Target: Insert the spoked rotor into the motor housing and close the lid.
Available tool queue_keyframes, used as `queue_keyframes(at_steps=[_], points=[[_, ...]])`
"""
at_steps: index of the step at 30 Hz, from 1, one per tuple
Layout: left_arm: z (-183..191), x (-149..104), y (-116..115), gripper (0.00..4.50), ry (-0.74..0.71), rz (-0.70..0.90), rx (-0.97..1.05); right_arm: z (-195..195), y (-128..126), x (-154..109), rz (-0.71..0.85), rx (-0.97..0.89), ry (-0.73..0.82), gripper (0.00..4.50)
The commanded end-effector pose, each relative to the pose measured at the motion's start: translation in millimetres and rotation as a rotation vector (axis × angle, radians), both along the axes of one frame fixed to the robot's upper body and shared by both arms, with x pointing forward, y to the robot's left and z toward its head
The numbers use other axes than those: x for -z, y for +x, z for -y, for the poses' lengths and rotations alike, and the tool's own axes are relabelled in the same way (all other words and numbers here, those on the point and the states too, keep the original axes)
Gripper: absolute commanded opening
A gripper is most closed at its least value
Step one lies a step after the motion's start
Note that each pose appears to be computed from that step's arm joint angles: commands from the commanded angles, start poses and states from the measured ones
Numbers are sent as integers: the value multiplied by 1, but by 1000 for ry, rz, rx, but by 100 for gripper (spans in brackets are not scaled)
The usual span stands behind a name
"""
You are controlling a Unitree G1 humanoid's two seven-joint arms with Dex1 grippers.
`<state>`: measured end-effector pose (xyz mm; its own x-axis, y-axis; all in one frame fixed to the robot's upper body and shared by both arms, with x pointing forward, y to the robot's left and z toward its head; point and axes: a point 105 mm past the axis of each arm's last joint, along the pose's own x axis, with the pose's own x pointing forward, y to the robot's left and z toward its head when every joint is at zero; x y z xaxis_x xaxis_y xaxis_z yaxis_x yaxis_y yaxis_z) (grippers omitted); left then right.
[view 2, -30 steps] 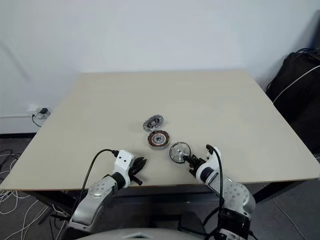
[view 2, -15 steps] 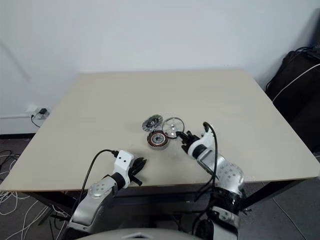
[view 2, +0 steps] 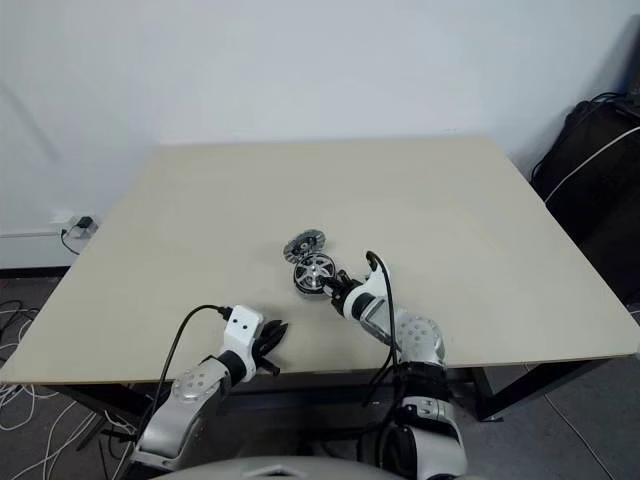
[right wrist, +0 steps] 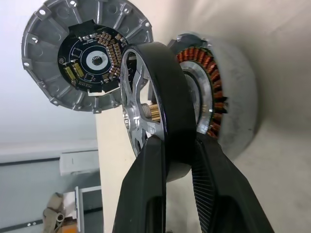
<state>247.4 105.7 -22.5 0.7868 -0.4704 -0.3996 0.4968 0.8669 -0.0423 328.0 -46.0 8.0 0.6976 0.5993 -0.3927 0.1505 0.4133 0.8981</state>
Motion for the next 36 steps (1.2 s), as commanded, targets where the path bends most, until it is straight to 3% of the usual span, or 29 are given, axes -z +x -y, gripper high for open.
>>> queue_keyframes(at_steps=[1, 34, 36], points=[[1, -19, 6, 65, -14, 70, -6, -27, 9, -23, 58, -18, 93, 40], [6, -18, 8, 65, -20, 67, 14, -8, 5, -5, 10, 20, 40, 40], [6, -18, 8, 65, -19, 67, 15, -8, 5, -5, 11, 19, 40, 116]])
